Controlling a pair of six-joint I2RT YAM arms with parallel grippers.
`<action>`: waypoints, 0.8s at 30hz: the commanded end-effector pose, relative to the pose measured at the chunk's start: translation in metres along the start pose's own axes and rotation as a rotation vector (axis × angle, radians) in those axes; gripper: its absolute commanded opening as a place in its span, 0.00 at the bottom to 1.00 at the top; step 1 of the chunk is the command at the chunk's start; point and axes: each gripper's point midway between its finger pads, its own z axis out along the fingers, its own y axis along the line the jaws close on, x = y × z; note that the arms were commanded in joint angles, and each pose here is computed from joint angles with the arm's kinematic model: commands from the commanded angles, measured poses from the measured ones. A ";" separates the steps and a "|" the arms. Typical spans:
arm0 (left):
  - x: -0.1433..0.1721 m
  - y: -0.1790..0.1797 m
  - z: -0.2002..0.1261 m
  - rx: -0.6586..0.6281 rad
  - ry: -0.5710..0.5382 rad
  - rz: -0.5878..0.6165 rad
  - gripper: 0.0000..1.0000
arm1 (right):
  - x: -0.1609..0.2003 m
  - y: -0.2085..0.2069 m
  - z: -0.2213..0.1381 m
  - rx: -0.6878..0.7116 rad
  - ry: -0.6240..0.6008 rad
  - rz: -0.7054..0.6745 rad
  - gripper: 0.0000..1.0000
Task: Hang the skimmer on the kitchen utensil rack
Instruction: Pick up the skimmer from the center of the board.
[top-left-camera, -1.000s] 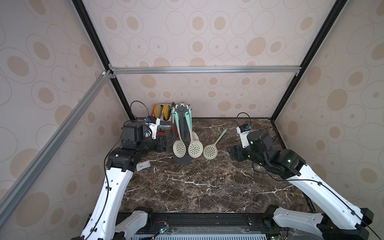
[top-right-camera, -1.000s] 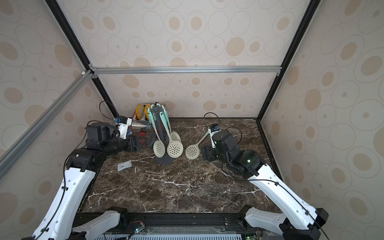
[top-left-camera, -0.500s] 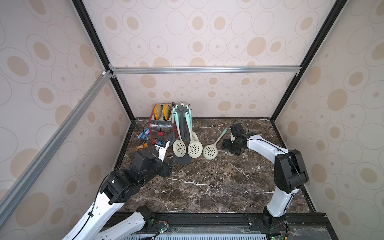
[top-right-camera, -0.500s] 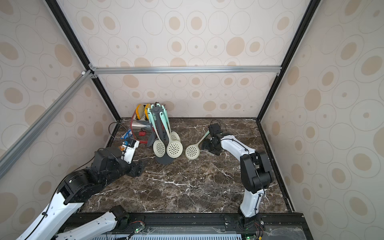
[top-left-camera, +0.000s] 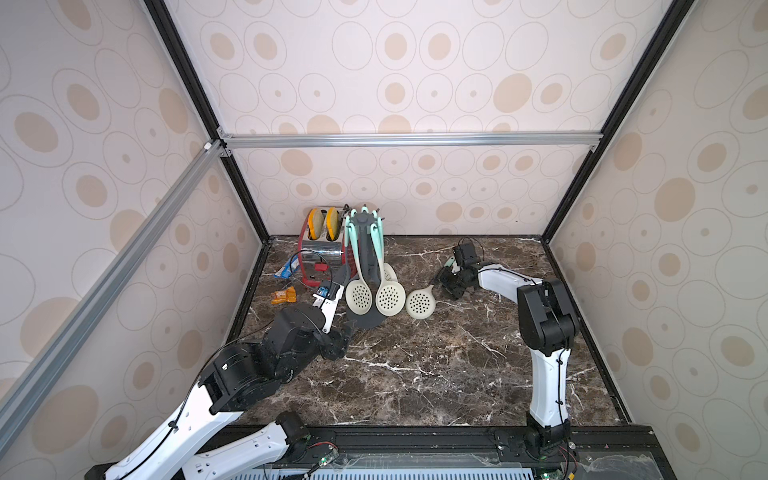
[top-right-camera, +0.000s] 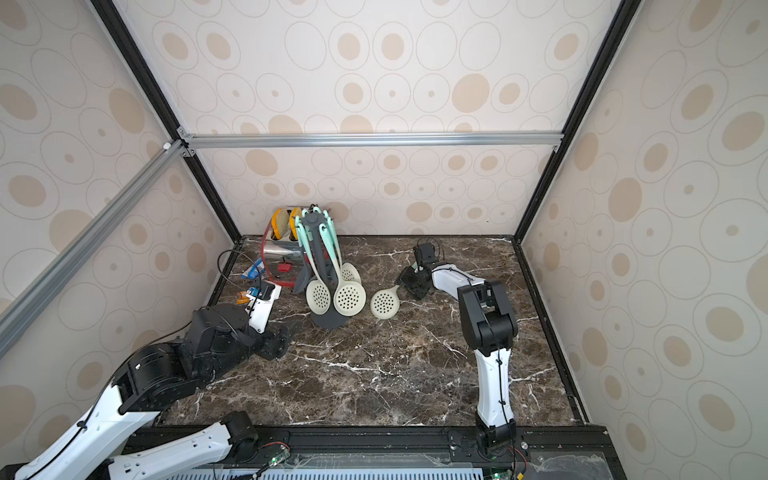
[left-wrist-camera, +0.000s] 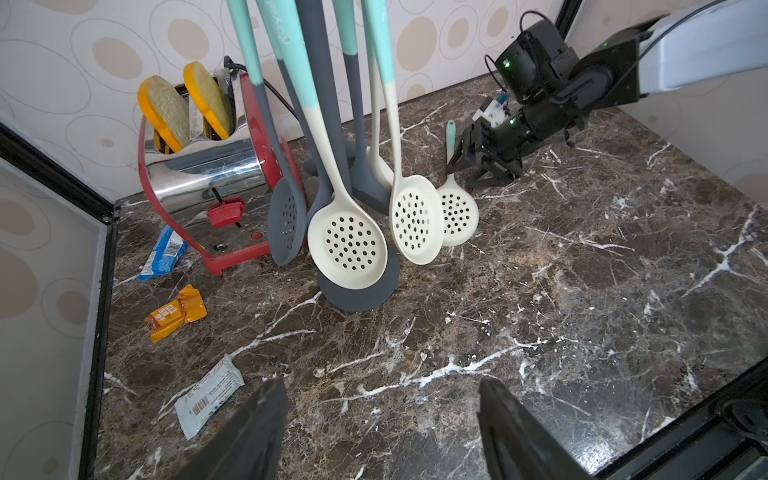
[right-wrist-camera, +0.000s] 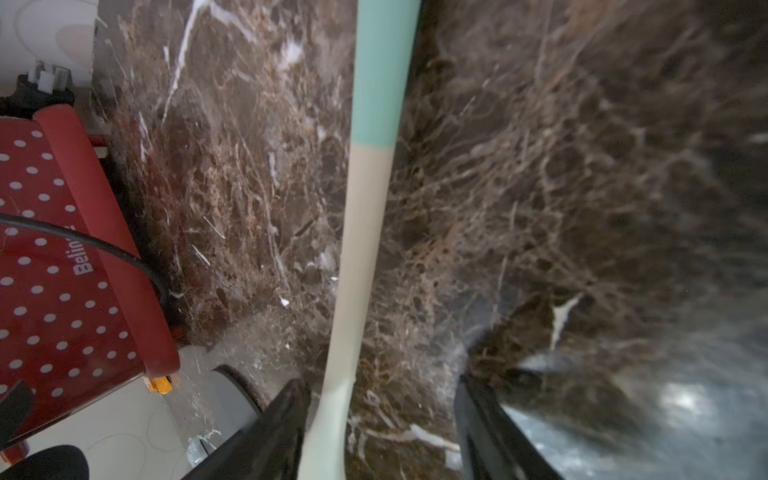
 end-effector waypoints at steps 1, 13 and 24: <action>-0.002 0.004 -0.008 -0.005 -0.005 -0.026 0.75 | -0.006 0.009 0.006 -0.043 0.004 0.032 0.52; -0.016 0.023 -0.038 -0.052 -0.033 -0.055 0.79 | -0.010 0.026 -0.009 -0.155 -0.026 -0.023 0.00; -0.072 -0.001 -0.052 0.048 -0.048 -0.081 0.85 | 0.024 0.025 -0.181 -0.129 -0.336 -0.419 0.00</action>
